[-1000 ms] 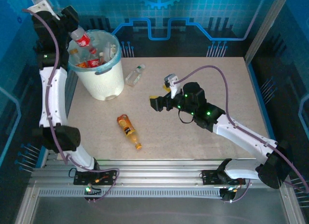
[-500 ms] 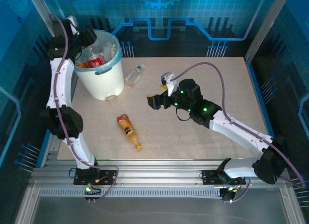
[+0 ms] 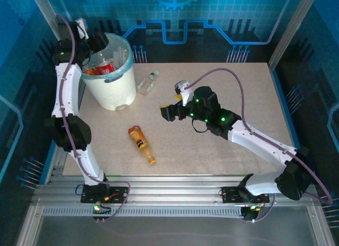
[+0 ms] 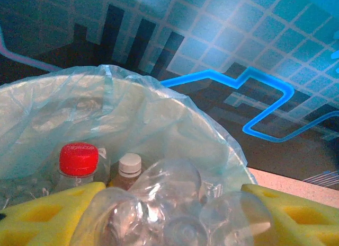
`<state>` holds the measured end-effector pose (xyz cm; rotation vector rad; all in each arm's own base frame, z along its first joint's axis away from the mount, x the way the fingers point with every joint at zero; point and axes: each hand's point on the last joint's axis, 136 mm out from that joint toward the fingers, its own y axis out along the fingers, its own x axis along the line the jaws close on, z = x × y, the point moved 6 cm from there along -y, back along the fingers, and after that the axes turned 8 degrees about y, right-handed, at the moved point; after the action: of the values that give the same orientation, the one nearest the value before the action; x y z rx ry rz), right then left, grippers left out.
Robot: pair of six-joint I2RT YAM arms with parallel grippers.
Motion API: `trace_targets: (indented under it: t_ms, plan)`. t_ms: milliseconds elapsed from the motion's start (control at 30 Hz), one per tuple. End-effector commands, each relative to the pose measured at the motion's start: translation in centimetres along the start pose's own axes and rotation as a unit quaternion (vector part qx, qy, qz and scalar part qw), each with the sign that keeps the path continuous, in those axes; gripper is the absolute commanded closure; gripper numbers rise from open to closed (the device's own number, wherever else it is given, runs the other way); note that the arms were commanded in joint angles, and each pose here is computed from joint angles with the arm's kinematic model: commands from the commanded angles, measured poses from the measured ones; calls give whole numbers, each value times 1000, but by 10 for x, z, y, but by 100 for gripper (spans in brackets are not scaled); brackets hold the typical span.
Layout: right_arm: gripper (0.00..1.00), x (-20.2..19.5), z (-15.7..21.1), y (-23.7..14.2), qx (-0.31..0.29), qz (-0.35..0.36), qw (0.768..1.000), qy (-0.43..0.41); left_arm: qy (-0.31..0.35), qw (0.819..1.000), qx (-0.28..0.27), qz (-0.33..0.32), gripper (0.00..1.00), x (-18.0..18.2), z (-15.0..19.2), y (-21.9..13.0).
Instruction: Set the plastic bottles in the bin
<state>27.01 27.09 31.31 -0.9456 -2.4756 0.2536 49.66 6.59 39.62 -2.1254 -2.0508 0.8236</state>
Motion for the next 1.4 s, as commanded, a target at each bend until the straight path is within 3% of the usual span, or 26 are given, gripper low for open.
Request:
trace_targets:
  t_ms: [0,167,300,633,933,1033,1233,1367]
  plan:
    - [9,5,-2,0,0,-6,1000,2,8,1000,-8,0,28,-4,-8,-11]
    - [9,6,-5,-1,-4,-4,1000,0,17,998,-55,-2,26,-12,-29,-30]
    - [9,5,-2,2,0,-5,1000,5,16,998,-58,0,30,-12,-32,-28]
    - [9,5,2,8,15,-8,1000,5,8,1000,18,-19,40,8,2,12]
    - [9,4,6,9,24,-5,1000,4,-13,994,107,-26,61,27,69,32]
    - [9,5,7,12,30,-10,999,5,-19,991,128,-26,62,30,83,36]
    - [9,7,3,13,27,-14,1000,2,-27,991,134,-11,62,24,75,35]
    - [9,8,2,13,27,-14,1000,3,-22,995,92,0,58,12,46,18]
